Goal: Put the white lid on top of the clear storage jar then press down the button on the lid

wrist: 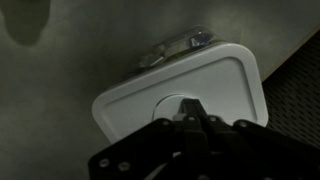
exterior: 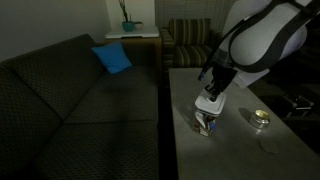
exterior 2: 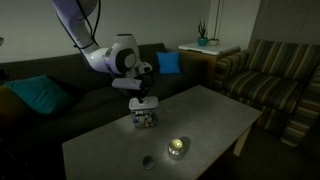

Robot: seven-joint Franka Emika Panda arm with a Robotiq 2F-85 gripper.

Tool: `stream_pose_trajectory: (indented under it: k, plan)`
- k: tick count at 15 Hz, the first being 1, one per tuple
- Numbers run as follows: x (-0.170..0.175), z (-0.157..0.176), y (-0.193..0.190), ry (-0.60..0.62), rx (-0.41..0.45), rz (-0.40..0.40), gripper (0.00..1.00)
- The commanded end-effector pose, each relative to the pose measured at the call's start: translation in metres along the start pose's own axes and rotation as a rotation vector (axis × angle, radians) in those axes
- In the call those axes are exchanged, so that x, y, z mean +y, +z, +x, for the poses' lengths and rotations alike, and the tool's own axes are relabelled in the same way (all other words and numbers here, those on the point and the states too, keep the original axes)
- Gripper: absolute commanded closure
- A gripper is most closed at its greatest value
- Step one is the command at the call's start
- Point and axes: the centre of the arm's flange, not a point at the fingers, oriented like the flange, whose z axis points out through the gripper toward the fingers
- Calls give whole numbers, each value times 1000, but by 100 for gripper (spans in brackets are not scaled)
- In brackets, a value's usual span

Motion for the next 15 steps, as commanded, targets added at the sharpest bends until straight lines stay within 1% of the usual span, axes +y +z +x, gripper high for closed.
stream_pose_trajectory:
  k: [1,11,15]
  plan:
    - [7,4,22,-22,-29,2,100]
    - [6,11,39,-21,-53,10,100]
    - [7,17,60,-25,-122,11,100]
